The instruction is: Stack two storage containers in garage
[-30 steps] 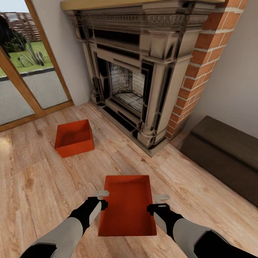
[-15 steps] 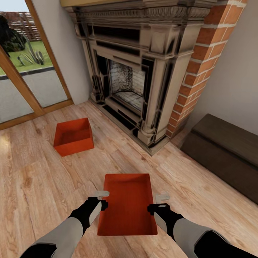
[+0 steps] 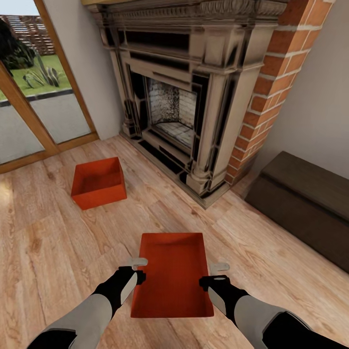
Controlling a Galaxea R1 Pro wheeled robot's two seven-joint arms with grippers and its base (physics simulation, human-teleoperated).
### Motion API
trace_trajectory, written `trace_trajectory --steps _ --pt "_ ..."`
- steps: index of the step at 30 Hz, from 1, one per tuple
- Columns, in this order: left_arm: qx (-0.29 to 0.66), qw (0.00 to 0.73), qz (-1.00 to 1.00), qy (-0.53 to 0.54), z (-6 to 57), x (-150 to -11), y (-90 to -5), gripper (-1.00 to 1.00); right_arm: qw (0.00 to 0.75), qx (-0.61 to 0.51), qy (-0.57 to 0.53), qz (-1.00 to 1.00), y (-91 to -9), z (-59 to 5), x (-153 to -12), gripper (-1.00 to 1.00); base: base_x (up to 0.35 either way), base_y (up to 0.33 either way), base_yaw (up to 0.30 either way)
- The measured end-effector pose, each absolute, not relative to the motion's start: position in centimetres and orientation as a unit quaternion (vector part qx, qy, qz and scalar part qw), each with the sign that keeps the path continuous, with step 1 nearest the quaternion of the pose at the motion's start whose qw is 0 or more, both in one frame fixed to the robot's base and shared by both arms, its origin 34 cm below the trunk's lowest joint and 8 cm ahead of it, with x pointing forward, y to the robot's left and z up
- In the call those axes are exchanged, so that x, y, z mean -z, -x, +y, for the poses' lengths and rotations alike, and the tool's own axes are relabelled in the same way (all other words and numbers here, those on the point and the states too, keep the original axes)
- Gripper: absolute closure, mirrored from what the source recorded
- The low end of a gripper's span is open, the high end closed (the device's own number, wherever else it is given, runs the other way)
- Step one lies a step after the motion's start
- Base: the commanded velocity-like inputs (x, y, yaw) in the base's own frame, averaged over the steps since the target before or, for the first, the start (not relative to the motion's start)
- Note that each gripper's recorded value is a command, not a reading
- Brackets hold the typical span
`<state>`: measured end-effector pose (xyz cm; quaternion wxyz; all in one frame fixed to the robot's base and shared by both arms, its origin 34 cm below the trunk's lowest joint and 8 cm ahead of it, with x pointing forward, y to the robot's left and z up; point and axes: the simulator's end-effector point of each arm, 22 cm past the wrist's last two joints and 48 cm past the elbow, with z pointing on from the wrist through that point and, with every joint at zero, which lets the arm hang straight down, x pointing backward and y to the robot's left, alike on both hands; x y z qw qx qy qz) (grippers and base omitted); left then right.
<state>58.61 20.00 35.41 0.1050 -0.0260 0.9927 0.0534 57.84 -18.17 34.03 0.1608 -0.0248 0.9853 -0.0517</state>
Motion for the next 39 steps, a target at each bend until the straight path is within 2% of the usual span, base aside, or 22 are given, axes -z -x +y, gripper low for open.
trace_trajectory --steps 39 --pt "-0.053 0.106 0.993 0.026 19.9 -28.4 -57.4 -1.0 0.178 0.049 0.021 0.983 -57.3 -18.2 -27.2 -1.0 0.0 0.0 0.0"
